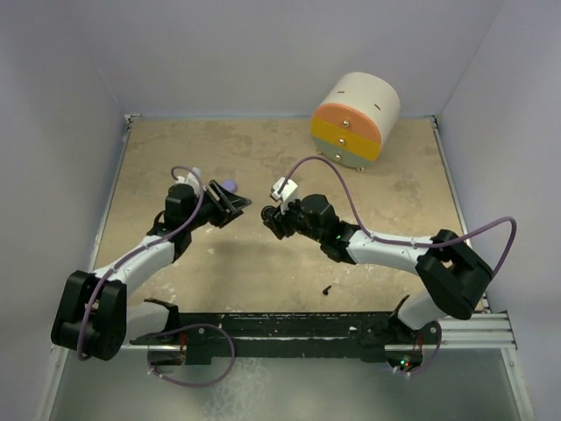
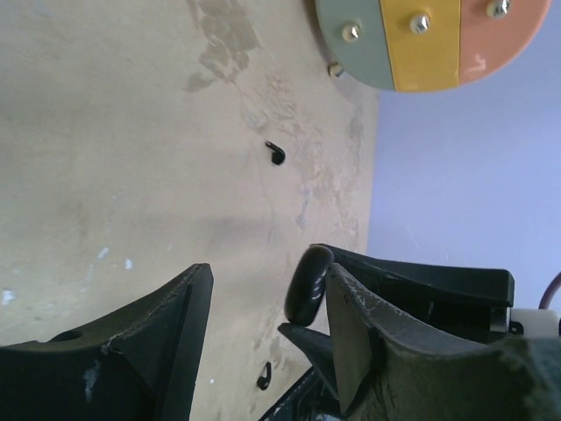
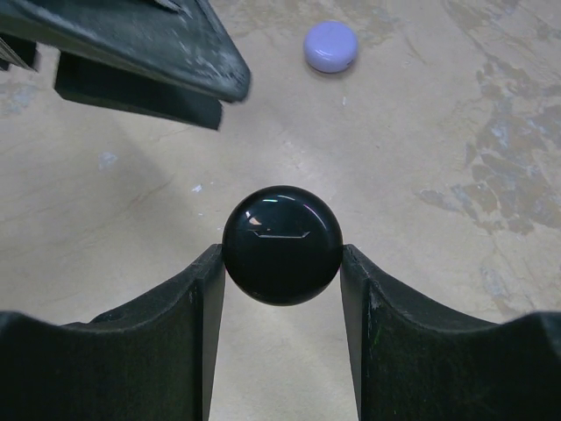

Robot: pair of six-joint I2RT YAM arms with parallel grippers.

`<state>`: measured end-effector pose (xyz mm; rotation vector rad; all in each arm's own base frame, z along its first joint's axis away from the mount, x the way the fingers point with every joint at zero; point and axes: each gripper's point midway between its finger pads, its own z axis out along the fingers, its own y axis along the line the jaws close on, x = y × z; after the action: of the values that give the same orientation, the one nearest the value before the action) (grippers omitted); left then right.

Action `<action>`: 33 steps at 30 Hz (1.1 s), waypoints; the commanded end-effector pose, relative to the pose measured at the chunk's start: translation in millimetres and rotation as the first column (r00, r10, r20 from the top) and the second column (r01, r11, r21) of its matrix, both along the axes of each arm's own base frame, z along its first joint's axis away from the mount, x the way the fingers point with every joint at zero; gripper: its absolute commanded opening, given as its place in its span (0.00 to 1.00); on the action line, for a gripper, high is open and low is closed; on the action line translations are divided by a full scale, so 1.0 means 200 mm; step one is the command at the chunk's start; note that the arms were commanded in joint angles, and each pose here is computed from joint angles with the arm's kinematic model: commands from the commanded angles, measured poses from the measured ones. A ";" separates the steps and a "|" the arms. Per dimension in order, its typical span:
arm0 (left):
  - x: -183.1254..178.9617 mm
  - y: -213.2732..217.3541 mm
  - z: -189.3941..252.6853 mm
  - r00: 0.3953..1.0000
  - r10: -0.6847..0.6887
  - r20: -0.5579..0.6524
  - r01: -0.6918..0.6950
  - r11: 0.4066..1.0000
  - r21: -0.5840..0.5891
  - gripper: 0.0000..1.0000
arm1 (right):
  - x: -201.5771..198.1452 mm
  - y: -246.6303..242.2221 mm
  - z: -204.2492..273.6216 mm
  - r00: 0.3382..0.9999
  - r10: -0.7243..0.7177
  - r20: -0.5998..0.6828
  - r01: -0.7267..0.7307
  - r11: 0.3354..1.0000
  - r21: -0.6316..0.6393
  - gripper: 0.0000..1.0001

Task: Insert the wireless bluetooth earbuds into the charging case
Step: Pick up the charging case at the center of the board.

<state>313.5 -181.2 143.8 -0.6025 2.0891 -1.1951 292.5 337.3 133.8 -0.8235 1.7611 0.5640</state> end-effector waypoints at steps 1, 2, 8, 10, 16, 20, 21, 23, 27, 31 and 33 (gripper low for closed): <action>0.02 -0.15 0.15 0.990 -0.063 0.128 0.070 0.996 -0.051 0.53 | -0.01 0.04 0.14 0.996 0.065 0.067 -0.069 0.996 0.058 0.43; 0.01 -0.16 0.15 0.989 -0.061 0.132 0.069 0.996 -0.055 0.53 | -0.01 0.04 0.13 0.996 0.065 0.063 -0.068 0.996 0.055 0.43; 0.00 -0.15 0.18 0.986 -0.036 0.161 0.048 0.996 -0.071 0.53 | 0.00 0.06 0.11 0.997 0.065 0.032 -0.067 0.997 0.049 0.42; -0.01 -0.15 0.17 0.986 -0.038 0.164 0.049 0.997 -0.067 0.53 | 0.00 0.07 0.11 0.997 0.070 0.028 -0.071 0.996 0.055 0.41; -0.03 -0.16 0.13 0.987 -0.056 0.150 0.066 0.996 -0.064 0.51 | 0.01 0.09 0.12 0.997 0.068 0.022 -0.069 0.996 0.061 0.41; -0.06 -0.17 0.11 0.986 -0.064 0.155 0.076 0.994 -0.074 0.50 | 0.02 0.10 0.12 0.997 0.072 0.018 -0.073 0.995 0.065 0.41; -0.06 -0.18 0.11 0.985 -0.067 0.160 0.080 0.994 -0.078 0.50 | 0.02 0.10 0.12 0.997 0.072 0.015 -0.073 0.995 0.064 0.41; -0.08 -0.19 0.10 0.984 -0.073 0.162 0.086 0.993 -0.080 0.49 | 0.02 0.11 0.12 0.997 0.073 0.014 -0.074 0.995 0.068 0.41; -0.11 -0.20 0.09 0.982 -0.081 0.169 0.095 0.992 -0.080 0.49 | 0.03 0.12 0.12 0.997 0.075 0.013 -0.076 0.995 0.071 0.41; -0.11 -0.21 0.10 0.980 -0.081 0.179 0.096 0.993 -0.075 0.49 | 0.03 0.13 0.12 0.997 0.080 0.012 -0.081 0.994 0.071 0.41; -0.11 -0.21 0.09 0.980 -0.084 0.180 0.099 0.992 -0.076 0.47 | 0.03 0.13 0.13 0.996 0.083 0.014 -0.083 0.994 0.073 0.41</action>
<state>287.3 -221.2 140.3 -0.4718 2.0376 -1.3113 291.1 350.5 130.3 -0.8731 1.7677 0.6271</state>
